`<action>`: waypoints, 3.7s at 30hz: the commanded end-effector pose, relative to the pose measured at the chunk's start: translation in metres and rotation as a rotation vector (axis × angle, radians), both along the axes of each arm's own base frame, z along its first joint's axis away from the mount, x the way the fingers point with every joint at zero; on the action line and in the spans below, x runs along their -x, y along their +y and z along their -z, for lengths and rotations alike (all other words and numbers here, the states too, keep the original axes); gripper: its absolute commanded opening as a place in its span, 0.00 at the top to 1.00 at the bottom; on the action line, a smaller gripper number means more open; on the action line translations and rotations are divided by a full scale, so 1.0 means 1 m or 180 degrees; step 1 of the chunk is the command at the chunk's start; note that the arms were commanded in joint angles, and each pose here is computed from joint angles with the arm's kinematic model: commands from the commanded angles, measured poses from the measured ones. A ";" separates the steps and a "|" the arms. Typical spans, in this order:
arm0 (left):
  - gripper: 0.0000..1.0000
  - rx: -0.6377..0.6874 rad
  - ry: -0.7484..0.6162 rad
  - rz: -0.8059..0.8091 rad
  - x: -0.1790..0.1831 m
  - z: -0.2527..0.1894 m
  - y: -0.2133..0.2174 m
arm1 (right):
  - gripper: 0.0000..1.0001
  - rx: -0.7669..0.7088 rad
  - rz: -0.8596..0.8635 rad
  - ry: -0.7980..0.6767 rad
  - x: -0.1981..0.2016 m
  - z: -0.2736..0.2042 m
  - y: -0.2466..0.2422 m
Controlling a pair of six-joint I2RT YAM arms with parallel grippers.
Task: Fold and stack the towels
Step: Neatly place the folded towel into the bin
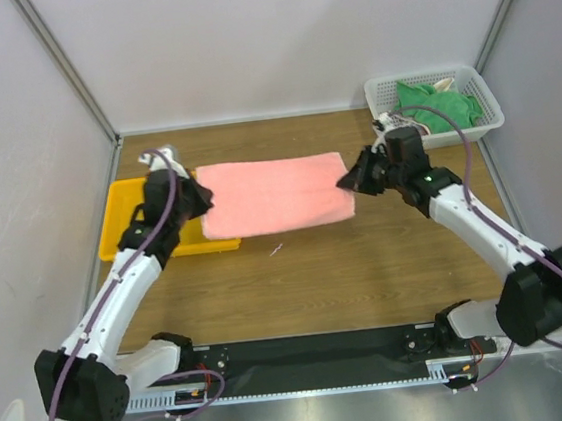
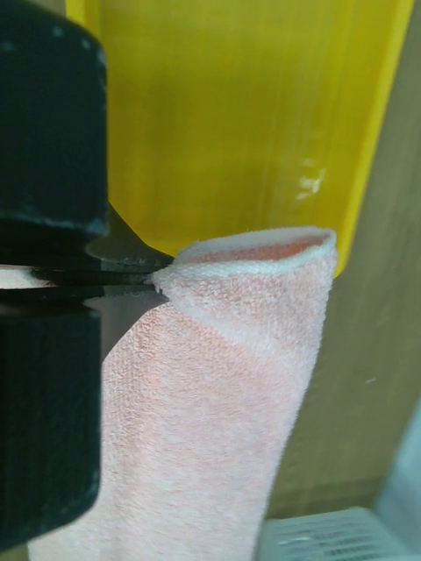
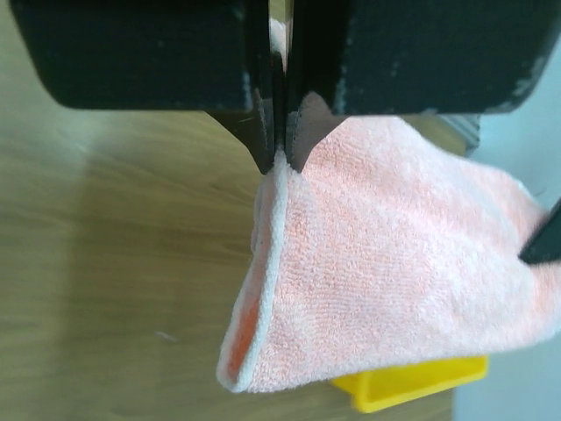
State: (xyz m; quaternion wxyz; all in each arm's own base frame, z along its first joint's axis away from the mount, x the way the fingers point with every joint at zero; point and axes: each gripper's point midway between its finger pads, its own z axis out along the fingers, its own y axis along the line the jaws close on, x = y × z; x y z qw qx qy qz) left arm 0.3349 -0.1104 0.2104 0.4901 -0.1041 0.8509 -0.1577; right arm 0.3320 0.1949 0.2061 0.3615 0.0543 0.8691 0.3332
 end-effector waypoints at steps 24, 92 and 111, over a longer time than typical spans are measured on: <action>1.00 -0.1574 0.0940 -0.1978 -0.040 0.028 0.378 | 1.00 -0.0579 -0.0996 -0.0141 -0.118 0.018 0.267; 0.16 -0.1914 0.1033 -0.0489 -0.096 0.097 0.070 | 0.32 0.0365 -0.0155 -0.0252 -0.106 0.013 0.072; 0.40 -0.2308 0.1606 -0.0338 -0.089 0.181 0.064 | 0.32 0.0255 -0.0215 -0.0232 -0.095 0.017 0.063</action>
